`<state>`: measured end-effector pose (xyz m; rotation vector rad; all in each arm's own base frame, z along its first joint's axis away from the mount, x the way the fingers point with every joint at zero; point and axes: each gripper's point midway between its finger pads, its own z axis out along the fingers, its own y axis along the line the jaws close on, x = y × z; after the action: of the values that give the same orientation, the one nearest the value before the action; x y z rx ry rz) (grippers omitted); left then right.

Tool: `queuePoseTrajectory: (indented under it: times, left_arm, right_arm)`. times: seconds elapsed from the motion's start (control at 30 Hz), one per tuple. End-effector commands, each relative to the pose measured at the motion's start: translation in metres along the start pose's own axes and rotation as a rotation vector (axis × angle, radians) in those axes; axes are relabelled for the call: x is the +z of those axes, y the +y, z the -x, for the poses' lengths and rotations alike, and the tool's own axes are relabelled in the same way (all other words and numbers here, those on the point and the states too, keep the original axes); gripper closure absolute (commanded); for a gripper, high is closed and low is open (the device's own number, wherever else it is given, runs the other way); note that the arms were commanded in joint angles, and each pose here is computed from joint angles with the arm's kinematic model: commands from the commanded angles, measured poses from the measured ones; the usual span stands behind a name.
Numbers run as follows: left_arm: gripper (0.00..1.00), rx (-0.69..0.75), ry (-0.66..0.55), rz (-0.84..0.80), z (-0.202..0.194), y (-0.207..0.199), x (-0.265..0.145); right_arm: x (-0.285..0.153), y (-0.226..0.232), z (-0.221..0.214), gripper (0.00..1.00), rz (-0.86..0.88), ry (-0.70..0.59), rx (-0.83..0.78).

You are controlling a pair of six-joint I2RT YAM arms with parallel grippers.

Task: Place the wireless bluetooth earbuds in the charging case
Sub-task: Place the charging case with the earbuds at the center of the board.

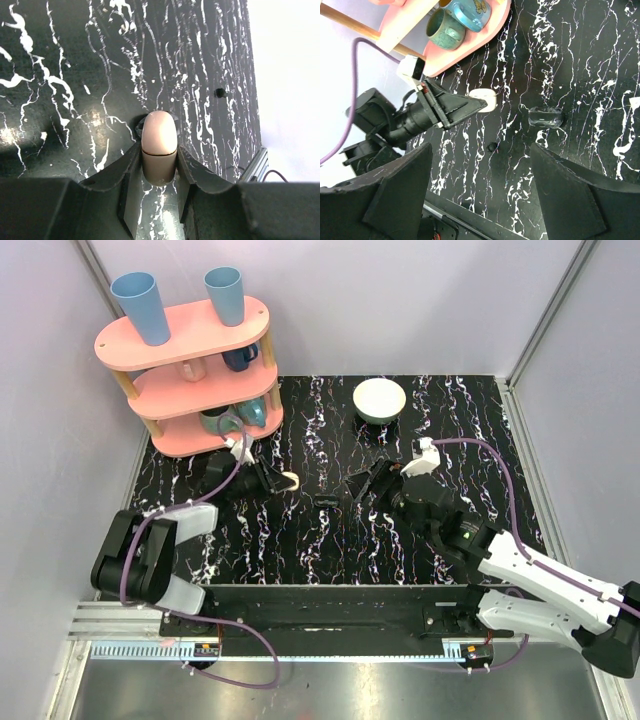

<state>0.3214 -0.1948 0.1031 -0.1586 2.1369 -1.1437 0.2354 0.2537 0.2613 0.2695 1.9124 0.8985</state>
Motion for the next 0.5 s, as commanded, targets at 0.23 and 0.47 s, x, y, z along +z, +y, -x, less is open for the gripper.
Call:
queuePoseTrajectory:
  times: [0.23,0.47]
  left_arm:
    - [0.93,-0.054,0.015,-0.02,0.003,0.02,0.031]
    - [0.81,-0.059,0.029,0.106,-0.002,0.05,0.034]
  right_arm:
    - [-0.004,0.009,0.015,0.13,0.027,-0.048,0.021]
    - [0.001,0.006,0.011,0.13,0.006,-0.04,0.006]
